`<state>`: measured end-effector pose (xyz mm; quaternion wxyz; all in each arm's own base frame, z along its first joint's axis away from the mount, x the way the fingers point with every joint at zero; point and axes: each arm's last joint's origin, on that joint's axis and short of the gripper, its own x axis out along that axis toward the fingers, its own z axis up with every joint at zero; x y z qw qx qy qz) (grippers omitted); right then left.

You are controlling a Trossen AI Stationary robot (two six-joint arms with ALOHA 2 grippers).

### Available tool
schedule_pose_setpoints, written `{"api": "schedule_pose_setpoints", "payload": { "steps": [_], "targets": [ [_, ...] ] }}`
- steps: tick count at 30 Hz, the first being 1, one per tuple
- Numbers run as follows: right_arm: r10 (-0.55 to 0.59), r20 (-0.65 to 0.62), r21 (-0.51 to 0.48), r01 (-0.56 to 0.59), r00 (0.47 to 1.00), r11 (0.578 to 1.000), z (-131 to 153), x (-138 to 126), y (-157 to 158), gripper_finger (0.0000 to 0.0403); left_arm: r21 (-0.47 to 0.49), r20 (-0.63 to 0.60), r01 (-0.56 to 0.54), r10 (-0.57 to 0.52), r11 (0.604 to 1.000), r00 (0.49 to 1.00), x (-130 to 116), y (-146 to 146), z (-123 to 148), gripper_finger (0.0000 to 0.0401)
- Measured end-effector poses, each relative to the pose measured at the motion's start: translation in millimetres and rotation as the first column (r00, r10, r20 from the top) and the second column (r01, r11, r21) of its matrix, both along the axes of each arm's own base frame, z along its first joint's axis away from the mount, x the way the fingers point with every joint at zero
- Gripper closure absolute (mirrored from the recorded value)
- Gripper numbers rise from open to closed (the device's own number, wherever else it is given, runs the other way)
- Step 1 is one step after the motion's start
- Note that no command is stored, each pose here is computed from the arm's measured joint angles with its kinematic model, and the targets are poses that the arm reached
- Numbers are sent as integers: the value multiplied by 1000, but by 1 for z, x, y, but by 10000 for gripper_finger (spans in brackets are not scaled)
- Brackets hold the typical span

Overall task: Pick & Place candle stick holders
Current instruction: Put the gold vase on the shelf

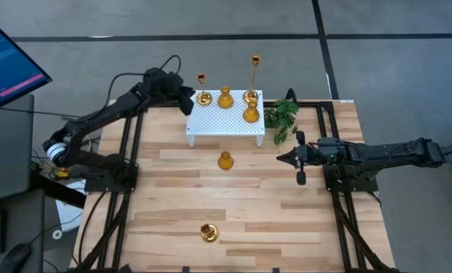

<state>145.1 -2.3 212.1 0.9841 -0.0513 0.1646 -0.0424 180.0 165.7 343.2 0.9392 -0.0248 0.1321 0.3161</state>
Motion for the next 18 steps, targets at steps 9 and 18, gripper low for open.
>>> {"api": "schedule_pose_setpoints", "payload": {
  "steps": [9, 18],
  "targets": [
    [0, 0, 0, 0, 1000, 1000, 0, 0, 0, 403, -83, 29, 177, -175, 981, 984, -16, -41, 13, 325],
    [0, 1, 0, 0, 1000, 1000, 0, 0, 0, 403, -55, 60, 581, -578, 812, 814, 1, -90, 15, 325]
  ]
}}
